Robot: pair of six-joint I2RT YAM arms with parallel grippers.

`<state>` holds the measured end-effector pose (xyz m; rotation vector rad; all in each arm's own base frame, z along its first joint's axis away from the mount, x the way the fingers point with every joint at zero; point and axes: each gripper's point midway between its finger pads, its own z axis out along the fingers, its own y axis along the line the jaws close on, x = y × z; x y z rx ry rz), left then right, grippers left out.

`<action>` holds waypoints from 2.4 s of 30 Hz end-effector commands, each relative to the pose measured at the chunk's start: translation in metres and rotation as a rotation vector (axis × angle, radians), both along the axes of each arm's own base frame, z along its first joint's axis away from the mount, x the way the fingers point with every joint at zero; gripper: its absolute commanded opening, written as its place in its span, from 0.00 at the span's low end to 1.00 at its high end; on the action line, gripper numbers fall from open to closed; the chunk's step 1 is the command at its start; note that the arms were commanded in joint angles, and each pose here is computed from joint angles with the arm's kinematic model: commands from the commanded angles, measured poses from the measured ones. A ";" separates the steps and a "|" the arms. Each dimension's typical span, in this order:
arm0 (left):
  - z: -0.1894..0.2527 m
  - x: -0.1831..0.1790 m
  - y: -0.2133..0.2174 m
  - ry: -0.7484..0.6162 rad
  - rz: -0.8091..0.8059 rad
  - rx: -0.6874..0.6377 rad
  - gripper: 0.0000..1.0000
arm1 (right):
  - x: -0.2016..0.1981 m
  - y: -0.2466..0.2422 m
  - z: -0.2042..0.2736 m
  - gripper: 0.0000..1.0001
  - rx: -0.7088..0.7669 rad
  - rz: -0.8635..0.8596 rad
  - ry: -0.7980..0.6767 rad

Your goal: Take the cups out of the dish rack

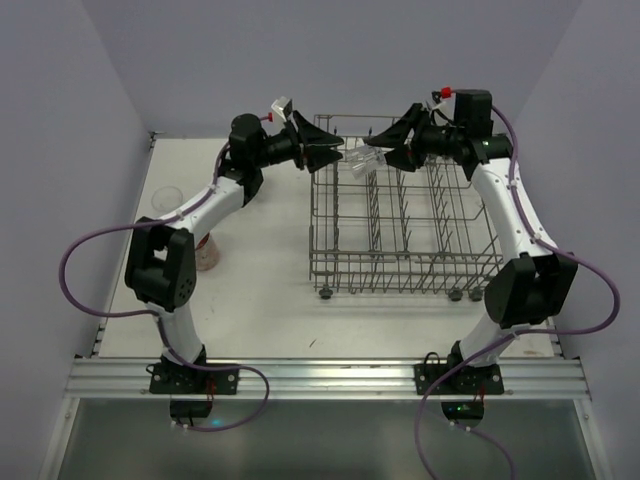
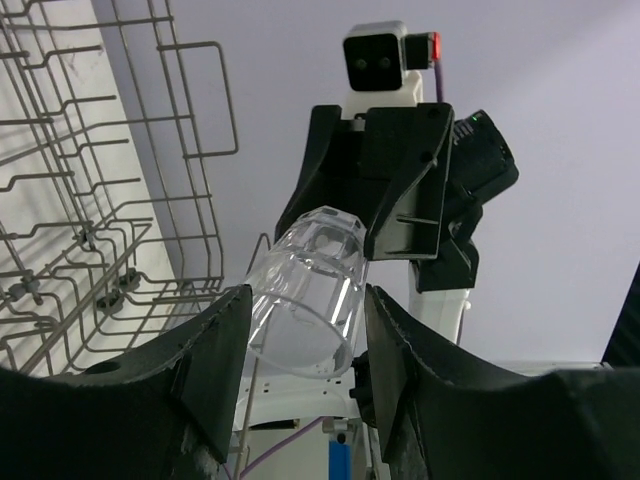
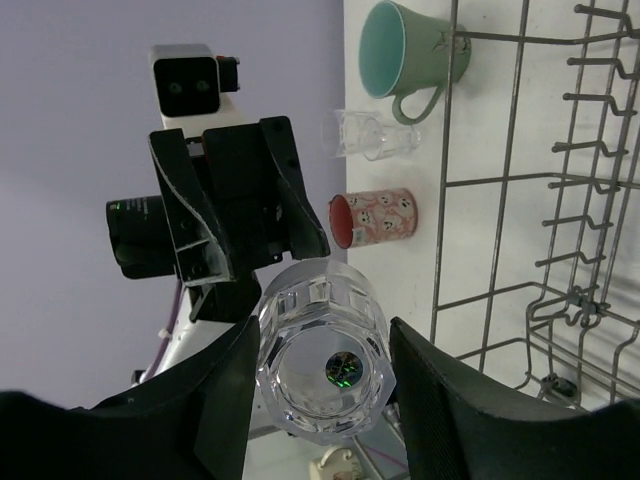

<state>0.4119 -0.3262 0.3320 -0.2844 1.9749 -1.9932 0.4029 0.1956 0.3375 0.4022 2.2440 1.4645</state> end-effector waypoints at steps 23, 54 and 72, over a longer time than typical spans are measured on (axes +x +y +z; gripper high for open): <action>0.043 -0.029 -0.021 -0.032 -0.117 -0.173 0.53 | 0.002 0.040 -0.004 0.00 0.090 0.138 0.009; -0.060 -0.040 0.189 -0.015 0.379 0.873 0.00 | -0.069 -0.021 -0.015 0.99 -0.100 0.033 -0.044; -0.208 -0.090 0.229 0.137 0.351 1.471 0.00 | -0.090 -0.041 -0.046 0.99 -0.306 -0.018 -0.017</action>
